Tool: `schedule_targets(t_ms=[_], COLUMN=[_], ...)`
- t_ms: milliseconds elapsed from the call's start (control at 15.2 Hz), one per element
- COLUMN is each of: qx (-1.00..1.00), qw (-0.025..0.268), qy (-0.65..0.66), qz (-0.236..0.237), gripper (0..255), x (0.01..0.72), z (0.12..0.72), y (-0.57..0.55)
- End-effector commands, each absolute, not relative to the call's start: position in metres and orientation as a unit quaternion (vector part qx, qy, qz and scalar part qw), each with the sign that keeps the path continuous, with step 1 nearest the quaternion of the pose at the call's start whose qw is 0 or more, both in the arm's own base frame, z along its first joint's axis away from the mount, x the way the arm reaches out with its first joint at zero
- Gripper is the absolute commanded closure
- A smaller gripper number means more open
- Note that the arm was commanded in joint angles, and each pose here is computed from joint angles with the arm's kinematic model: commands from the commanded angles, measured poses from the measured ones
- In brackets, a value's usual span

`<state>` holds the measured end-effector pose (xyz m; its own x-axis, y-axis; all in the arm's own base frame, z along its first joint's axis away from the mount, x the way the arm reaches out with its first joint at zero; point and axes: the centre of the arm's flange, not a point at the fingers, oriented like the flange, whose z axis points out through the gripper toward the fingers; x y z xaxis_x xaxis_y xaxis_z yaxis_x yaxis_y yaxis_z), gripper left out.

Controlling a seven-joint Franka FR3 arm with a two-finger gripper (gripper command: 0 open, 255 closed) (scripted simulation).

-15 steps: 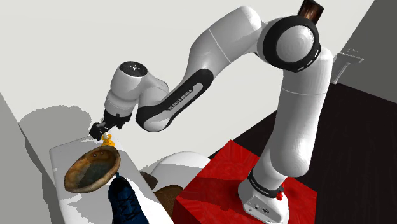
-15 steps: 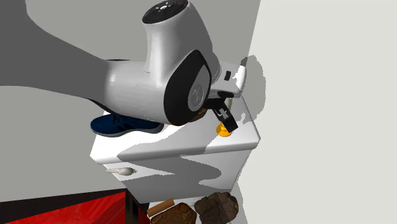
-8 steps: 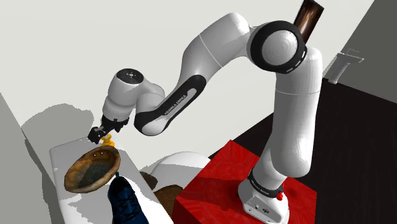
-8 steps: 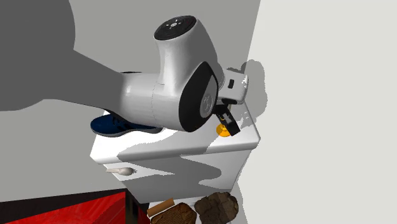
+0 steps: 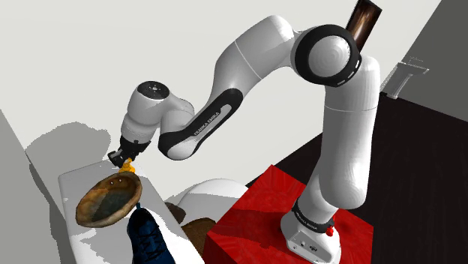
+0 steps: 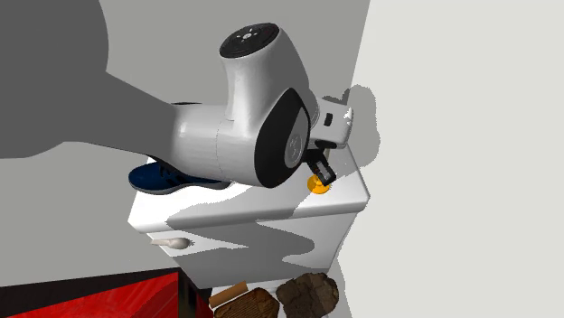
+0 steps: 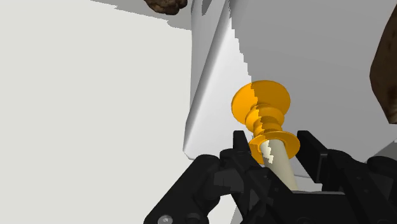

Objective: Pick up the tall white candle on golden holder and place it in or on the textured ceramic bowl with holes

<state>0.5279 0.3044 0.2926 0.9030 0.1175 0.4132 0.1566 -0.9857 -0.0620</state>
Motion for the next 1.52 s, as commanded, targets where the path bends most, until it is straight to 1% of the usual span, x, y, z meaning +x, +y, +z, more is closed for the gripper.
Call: schedule_targets(t_ms=[0, 396, 1452], qx=[-0.974, -0.974, -0.974], qw=[0.047, 0.047, 0.047], qy=[-0.07, -0.07, -0.07], qz=[-0.209, -0.209, -0.209], gripper=[255, 255, 255], x=[0.528, 0.528, 0.528], z=[0.293, 0.293, 0.377], y=[0.304, 0.304, 0.304])
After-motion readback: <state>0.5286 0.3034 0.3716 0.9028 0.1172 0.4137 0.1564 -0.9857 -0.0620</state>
